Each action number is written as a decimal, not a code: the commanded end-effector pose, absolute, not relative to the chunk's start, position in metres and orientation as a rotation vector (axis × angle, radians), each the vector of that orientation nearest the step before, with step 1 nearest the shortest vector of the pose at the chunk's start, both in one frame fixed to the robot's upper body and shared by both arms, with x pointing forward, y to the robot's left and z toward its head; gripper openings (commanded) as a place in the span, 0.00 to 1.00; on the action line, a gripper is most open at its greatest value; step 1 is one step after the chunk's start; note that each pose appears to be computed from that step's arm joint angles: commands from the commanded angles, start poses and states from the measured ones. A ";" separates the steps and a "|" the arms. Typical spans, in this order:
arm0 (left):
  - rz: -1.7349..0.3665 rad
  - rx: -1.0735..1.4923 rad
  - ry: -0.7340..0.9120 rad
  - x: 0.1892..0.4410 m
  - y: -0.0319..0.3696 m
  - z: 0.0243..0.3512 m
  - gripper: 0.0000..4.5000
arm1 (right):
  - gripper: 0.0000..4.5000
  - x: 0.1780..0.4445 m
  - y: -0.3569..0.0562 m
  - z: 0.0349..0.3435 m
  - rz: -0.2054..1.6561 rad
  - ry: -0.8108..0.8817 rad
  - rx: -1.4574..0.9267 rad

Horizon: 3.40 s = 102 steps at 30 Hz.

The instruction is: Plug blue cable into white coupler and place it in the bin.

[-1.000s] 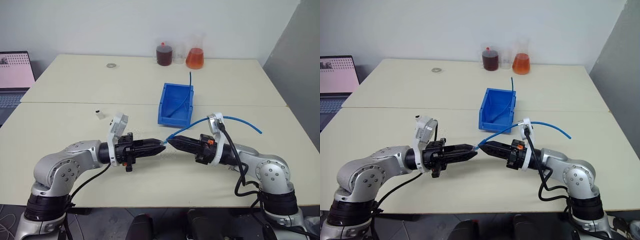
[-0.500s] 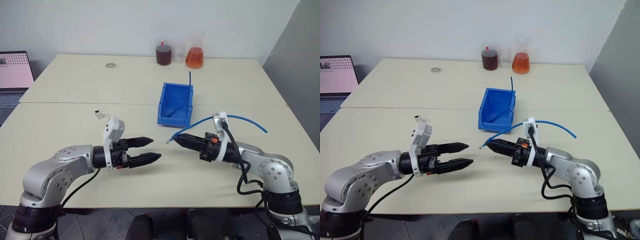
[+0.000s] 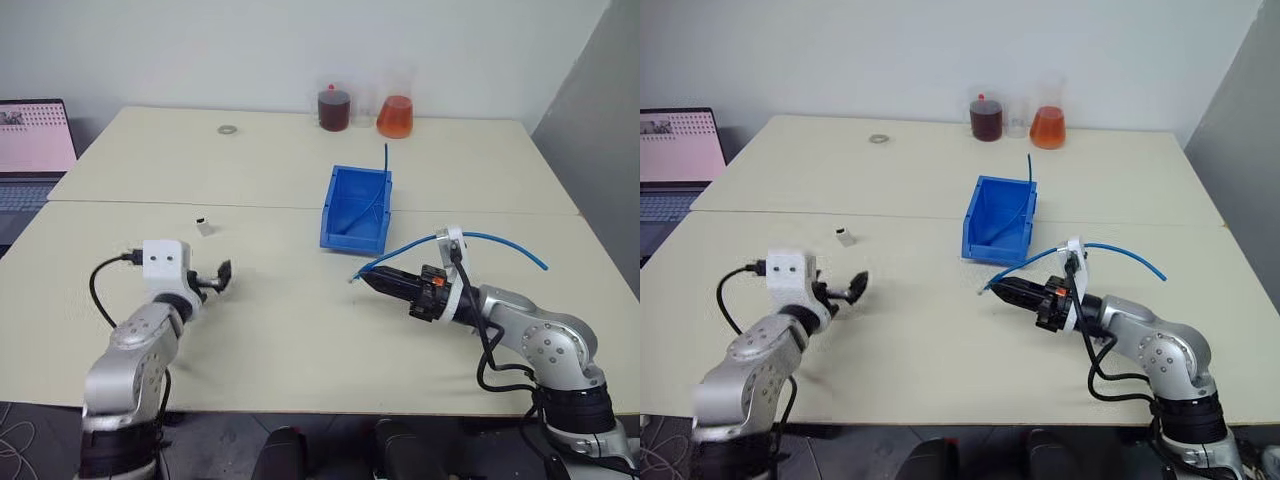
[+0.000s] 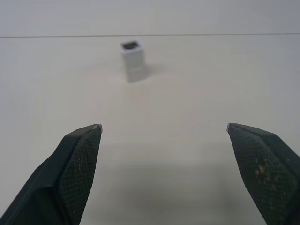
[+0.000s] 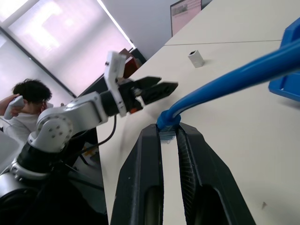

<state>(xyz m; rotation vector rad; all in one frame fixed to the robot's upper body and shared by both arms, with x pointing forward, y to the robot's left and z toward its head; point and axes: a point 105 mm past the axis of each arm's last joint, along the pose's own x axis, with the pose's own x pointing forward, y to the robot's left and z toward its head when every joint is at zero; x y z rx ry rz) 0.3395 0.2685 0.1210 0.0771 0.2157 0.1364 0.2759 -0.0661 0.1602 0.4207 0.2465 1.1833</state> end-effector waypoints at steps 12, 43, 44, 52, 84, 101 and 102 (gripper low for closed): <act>0.314 0.015 0.278 0.393 0.290 0.132 1.00 | 0.04 0.276 -0.066 0.175 1.192 0.175 0.405; 0.297 0.002 0.284 0.431 0.291 0.135 0.73 | 0.03 0.276 -0.067 0.175 1.171 0.170 0.402; 0.302 0.001 0.284 0.431 0.292 0.135 0.67 | 0.03 0.276 -0.067 0.175 1.170 0.169 0.402; 0.327 -0.011 0.301 0.429 0.297 0.125 0.33 | 0.03 0.276 -0.069 0.175 1.163 0.167 0.402; -1.360 0.663 0.384 0.280 0.145 0.098 0.17 | 0.03 0.242 -0.070 0.145 1.185 0.209 0.070; -1.450 0.712 0.468 0.281 0.139 0.076 0.17 | 0.03 0.264 -0.008 0.134 1.347 0.129 -0.175; -1.451 0.710 0.472 0.281 0.138 0.076 0.17 | 0.03 0.265 -0.005 0.133 1.349 0.125 -0.186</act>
